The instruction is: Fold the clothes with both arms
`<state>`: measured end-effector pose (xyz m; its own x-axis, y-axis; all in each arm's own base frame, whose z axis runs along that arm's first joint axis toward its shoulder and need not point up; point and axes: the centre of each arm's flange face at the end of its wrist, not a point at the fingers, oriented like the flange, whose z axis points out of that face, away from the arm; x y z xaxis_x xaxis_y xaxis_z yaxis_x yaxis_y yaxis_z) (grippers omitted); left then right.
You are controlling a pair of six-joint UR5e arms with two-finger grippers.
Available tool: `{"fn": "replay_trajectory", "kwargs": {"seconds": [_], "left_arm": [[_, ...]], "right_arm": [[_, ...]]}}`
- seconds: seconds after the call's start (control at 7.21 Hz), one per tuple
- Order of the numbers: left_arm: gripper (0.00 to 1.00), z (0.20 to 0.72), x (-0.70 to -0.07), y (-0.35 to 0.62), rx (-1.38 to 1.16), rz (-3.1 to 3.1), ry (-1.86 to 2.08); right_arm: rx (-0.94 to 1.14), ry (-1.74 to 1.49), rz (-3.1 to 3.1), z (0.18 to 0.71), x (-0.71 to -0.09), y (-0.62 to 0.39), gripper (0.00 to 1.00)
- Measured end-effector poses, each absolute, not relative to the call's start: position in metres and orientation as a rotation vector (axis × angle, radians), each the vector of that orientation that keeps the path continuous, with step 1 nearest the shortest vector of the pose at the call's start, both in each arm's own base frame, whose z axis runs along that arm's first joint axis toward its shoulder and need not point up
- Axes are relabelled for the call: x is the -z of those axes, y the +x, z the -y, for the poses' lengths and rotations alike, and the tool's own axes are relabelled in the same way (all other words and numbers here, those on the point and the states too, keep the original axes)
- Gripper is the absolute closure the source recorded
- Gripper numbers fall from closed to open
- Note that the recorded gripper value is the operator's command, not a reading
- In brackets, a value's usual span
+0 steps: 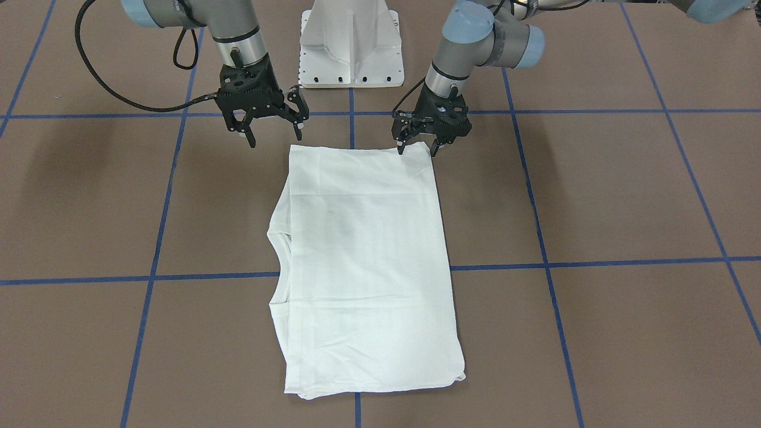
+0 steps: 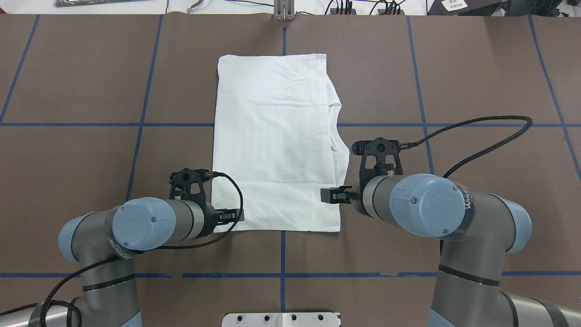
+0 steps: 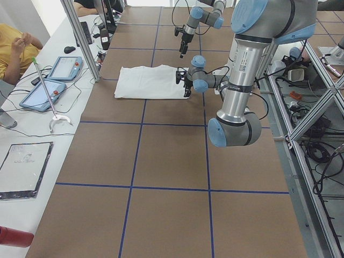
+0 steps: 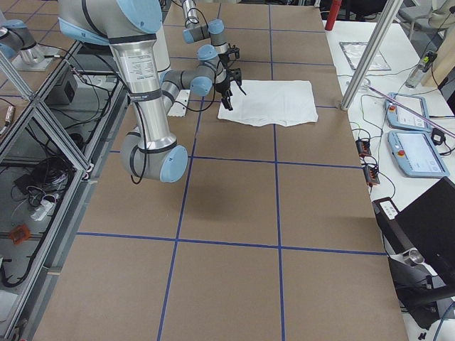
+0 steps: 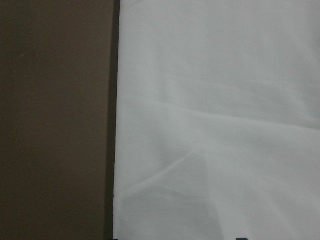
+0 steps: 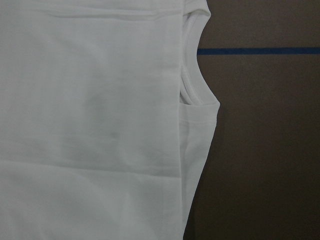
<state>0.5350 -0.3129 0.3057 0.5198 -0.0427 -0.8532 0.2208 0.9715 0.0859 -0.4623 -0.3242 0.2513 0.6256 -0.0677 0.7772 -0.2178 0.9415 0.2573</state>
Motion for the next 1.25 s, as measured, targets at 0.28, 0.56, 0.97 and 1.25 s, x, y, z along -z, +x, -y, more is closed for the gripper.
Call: {"fn": "replay_trajectory", "kwargs": {"seconds": [0.28, 0.56, 0.97, 1.25], "left_arm": [[0.26, 0.3128, -0.3102, 0.5372, 0.16, -1.005, 0.19], [0.42, 0.3127, -0.3137, 0.5392, 0.161, -0.998, 0.187], [1.0, 0.3126, -0.3141, 0.5395, 0.162, -0.997, 0.184], [1.0, 0.3128, -0.3109, 0.5373, 0.163, -1.002, 0.186]], "right_arm": [[-0.088, 0.344, 0.893, 0.3243, -0.2528, -0.4624, 0.0], [-0.089, 0.345, 0.891, 0.3245, -0.2535, -0.4625, 0.0], [-0.091, 0.349, 0.887, 0.3248, -0.2543, -0.4627, 0.0], [-0.138, 0.347, 0.874, 0.3224, -0.2584, -0.4677, 0.06]]}}
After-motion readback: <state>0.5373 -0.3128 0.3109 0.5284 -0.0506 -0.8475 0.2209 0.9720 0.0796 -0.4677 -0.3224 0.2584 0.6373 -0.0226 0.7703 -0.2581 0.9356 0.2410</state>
